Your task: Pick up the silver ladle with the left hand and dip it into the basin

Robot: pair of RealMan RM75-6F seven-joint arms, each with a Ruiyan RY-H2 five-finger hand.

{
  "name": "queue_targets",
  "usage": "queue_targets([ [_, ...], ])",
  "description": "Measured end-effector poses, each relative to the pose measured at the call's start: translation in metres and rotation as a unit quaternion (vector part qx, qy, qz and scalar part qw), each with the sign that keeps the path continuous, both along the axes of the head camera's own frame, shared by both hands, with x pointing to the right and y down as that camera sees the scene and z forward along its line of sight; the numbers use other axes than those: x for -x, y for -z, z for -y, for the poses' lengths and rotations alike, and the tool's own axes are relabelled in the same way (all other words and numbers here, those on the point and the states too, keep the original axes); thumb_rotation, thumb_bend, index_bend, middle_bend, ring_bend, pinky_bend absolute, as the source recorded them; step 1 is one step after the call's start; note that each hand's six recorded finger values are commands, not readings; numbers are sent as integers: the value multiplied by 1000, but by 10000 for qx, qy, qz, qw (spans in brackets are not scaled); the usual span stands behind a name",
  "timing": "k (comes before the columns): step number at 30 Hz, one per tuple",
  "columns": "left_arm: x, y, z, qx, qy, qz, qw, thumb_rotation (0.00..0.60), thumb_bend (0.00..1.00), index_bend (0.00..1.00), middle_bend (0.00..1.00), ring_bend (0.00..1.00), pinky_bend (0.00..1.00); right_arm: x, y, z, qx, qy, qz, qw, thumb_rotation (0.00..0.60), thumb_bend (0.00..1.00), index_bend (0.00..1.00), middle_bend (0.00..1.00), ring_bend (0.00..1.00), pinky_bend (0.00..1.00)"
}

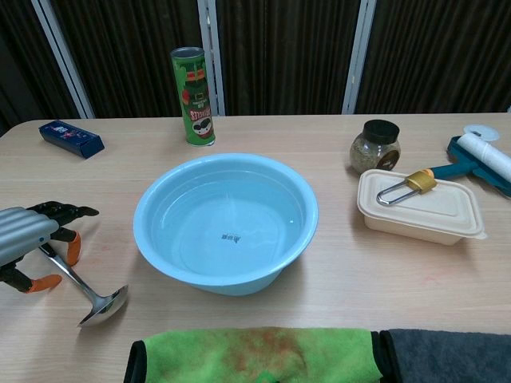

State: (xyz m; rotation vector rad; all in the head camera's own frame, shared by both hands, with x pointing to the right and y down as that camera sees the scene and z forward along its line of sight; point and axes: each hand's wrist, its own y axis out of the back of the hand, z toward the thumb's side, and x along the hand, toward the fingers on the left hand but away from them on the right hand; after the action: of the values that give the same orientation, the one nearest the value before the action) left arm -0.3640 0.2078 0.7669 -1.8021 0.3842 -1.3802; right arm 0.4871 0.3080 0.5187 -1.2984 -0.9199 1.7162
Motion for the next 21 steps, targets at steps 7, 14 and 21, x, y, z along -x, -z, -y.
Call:
queue_targets([
  [7, 3, 0, -1, -25, 9, 25, 10000, 600, 573, 616, 0, 0, 0, 1, -1, 0, 22, 9, -5, 10000, 600, 0, 0, 0, 0, 0],
  [14, 9, 10, -5, -136, 13, -6, 9999, 600, 634, 670, 0, 0, 0, 2, -1, -1, 19, 28, 11, 10000, 600, 0, 0, 0, 0, 0],
  [21, 18, 33, -11, -361, 1, -168, 9992, 600, 628, 675, 0, 0, 0, 4, 0, -2, 22, 60, 30, 10000, 600, 0, 0, 0, 0, 0],
])
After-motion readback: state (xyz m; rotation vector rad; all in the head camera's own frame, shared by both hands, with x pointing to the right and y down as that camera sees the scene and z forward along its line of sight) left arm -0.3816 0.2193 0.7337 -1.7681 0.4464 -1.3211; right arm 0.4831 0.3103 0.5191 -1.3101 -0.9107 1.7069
